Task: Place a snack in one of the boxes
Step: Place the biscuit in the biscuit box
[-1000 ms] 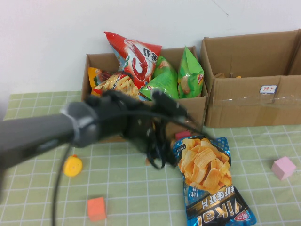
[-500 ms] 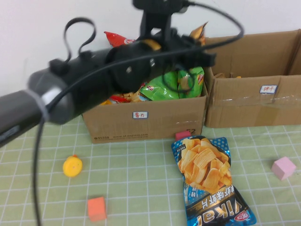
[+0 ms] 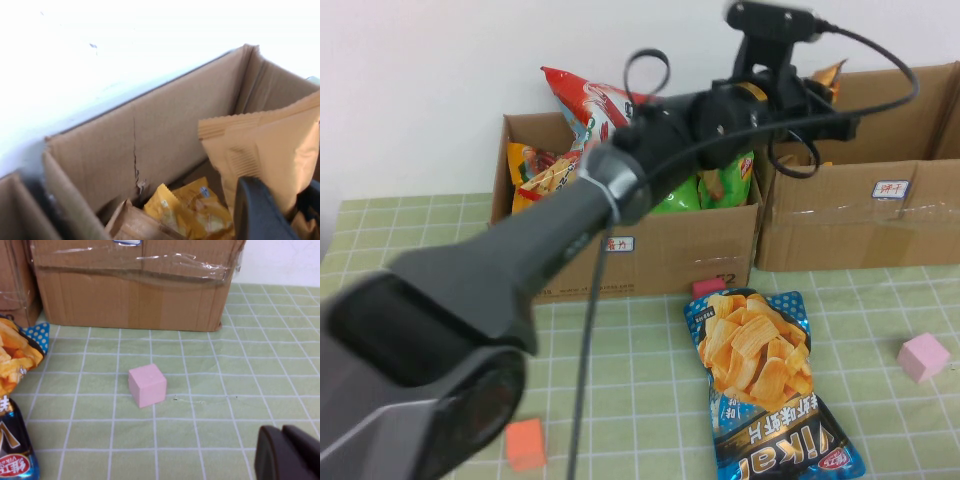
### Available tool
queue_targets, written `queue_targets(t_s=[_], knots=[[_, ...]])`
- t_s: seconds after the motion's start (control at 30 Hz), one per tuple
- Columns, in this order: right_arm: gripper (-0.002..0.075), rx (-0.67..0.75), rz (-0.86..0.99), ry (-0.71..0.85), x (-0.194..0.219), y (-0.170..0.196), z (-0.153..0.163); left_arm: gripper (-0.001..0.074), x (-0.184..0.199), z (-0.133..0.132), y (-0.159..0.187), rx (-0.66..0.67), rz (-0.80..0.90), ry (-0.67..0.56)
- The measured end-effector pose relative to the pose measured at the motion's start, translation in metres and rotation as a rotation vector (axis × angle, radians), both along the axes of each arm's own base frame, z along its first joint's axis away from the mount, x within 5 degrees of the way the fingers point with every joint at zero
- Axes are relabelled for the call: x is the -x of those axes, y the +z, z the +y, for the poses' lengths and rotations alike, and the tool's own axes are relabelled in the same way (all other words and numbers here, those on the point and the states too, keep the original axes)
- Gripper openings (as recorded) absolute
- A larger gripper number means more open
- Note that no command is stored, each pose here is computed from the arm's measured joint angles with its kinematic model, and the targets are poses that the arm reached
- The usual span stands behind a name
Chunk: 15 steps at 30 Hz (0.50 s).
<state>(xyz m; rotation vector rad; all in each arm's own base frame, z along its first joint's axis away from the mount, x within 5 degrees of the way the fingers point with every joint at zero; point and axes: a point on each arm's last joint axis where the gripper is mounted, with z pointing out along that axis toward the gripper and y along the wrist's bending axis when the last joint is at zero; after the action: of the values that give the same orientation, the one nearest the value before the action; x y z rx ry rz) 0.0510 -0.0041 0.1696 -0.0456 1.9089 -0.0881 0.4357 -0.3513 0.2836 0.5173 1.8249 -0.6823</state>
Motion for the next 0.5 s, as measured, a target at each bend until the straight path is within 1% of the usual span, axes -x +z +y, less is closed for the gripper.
queue_targets(t_s=[0.07,0.23,0.3,0.4,0.5], knots=[[-0.0002,0.0,0.0,0.0,0.0,0.0,0.0,0.0192,-0.008,-0.007,-0.012,0.0,0.001,-0.004],[-0.0002,0.0,0.0,0.0,0.0,0.0,0.0,0.0442,-0.02,-0.017,-0.035,-0.002,0.006,-0.01],[-0.0002,0.0,0.0,0.0,0.0,0.0,0.0,0.05,-0.022,-0.016,-0.039,-0.01,0.018,-0.014],[-0.0002,0.0,0.0,0.0,0.0,0.0,0.0,0.0536,-0.022,-0.011,-0.034,-0.035,0.052,-0.038],[-0.0002,0.0,0.0,0.0,0.0,0.0,0.0,0.0531,-0.016,0.002,-0.017,-0.117,0.144,-0.109]])
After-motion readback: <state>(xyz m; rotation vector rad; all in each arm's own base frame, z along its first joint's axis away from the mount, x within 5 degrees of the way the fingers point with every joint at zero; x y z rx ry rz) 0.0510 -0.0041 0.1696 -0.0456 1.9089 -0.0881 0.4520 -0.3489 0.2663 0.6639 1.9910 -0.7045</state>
